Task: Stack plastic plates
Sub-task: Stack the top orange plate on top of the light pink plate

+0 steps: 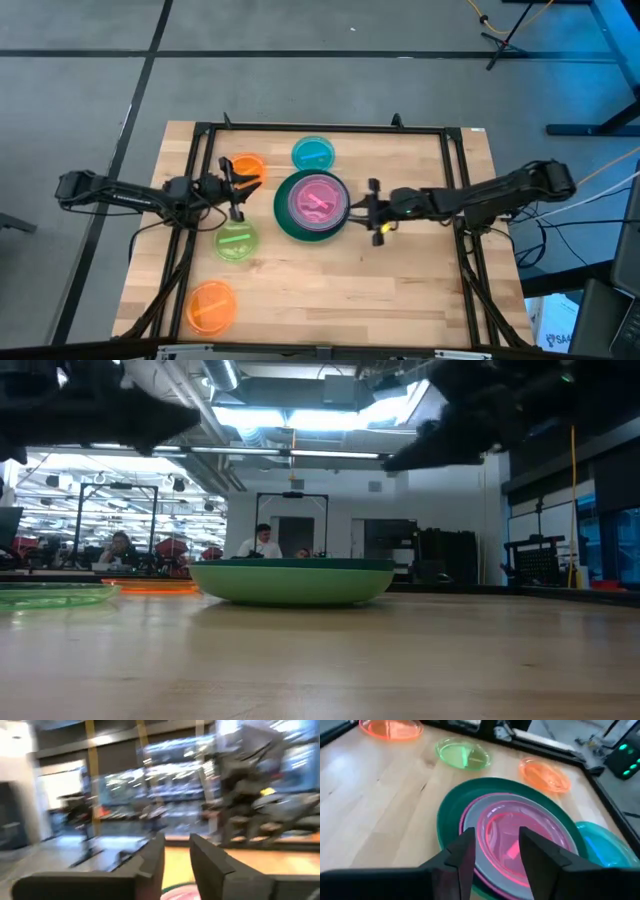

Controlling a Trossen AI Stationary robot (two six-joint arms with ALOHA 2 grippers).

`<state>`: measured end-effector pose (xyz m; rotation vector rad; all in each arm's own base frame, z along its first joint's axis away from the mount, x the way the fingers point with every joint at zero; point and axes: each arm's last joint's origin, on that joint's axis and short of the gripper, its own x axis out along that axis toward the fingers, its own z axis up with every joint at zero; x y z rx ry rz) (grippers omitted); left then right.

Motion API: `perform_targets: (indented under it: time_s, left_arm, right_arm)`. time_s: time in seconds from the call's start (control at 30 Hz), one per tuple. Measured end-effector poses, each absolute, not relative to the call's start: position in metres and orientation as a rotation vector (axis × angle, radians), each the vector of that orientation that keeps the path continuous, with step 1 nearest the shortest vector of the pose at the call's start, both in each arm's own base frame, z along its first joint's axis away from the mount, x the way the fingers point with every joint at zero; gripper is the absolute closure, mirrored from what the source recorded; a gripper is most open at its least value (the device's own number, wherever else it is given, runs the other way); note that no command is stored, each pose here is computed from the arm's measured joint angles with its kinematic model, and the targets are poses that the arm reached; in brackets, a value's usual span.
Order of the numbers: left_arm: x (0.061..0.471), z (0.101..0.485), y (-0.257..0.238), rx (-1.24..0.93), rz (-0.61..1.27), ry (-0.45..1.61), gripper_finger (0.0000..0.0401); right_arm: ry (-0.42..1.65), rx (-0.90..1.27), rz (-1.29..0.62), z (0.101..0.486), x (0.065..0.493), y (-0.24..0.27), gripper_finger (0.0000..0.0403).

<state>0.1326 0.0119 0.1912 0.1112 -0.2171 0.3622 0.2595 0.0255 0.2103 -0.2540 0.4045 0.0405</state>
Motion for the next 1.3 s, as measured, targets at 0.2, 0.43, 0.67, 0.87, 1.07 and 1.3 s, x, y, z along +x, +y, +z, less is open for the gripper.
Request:
perform_targets:
  time_s: [0.2,0.43,0.67,0.87,1.07,1.3]
  left_arm:
    - [0.148,0.192,0.017,0.150,0.546,0.029,0.0274]
    - [0.171,0.214,0.020,0.030,0.637,0.283,0.0281]
    - [0.175,0.214,0.016,-0.190,0.622,0.714,0.0284]
    - [0.174,0.202,0.016,-0.200,0.669,0.896,0.0284]
    - [0.178,0.178,0.020,-0.052,0.754,1.010,0.0284]
    - [0.180,0.154,0.029,0.000,0.807,1.137,0.0284]
  right_arm:
    - [0.222,-0.162,-0.050,0.189,0.221,0.019,0.0259]
    - [-0.003,-0.202,-0.150,0.200,0.202,0.009,0.0259]
    - [-0.178,-0.253,-0.163,0.234,0.188,-0.012,0.0259]
    - [-0.163,-0.232,-0.110,0.233,0.185,-0.016,0.0259]
    - [-0.141,-0.222,-0.115,0.230,0.187,-0.016,0.0259]
    - [-0.242,-0.243,-0.185,0.244,0.179,-0.017,0.0259]
